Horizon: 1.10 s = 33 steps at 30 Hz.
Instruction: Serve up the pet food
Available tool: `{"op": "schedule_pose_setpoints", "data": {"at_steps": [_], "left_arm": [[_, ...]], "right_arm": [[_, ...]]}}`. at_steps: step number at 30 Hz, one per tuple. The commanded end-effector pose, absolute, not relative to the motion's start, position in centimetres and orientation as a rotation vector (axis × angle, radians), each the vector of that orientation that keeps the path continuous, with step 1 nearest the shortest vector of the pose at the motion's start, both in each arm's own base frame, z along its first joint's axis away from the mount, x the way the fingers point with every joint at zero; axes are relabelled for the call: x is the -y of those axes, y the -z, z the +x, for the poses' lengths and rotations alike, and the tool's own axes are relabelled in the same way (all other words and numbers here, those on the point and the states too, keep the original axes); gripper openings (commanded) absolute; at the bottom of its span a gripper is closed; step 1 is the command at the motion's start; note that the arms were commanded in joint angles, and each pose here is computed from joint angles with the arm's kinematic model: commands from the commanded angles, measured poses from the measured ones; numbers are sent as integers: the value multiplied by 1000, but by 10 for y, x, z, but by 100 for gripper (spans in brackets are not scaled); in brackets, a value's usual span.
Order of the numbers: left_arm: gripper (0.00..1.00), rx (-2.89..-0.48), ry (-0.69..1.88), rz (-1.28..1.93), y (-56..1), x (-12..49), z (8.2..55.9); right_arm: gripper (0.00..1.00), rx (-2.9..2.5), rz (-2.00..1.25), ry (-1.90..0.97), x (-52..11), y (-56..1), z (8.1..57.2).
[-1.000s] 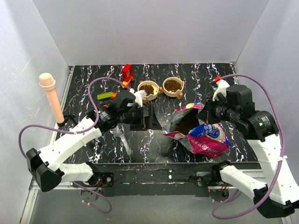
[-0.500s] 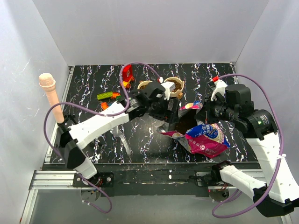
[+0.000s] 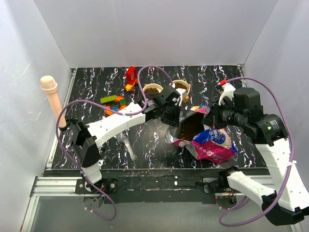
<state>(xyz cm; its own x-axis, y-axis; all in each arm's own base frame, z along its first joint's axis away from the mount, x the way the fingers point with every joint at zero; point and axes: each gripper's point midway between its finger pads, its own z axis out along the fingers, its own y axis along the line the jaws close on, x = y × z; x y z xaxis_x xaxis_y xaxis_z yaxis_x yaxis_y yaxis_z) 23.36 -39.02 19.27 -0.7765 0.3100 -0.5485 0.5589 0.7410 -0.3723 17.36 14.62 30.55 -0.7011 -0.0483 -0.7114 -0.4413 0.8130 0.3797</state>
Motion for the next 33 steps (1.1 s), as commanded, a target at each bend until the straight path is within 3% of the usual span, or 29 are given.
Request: {"op": "schedule_pose_setpoints", "data": {"at_steps": [1,8,11,17,22,28,33], "left_arm": [[0,-2321,742,410,-279,370,250],[0,-2164,656,15,-359,308,261],[0,-2150,635,-144,-376,290,261],[0,-2132,670,-277,-395,291,266],[0,-2121,736,-284,-399,308,270],[0,-2162,701,-307,-386,303,267],[0,-2136,618,-374,-386,281,269]], "right_arm": [[1,-2025,-469,-925,-177,-369,169],[1,-2148,-400,-887,-202,-371,193],[13,-2219,-447,-828,-223,-368,192],[50,-2403,-386,-537,-217,-347,193],[56,-2476,-331,-383,-201,-326,181],[59,-2446,-415,-463,-192,-310,164],[42,-2425,-557,-607,-196,-308,150]]}}
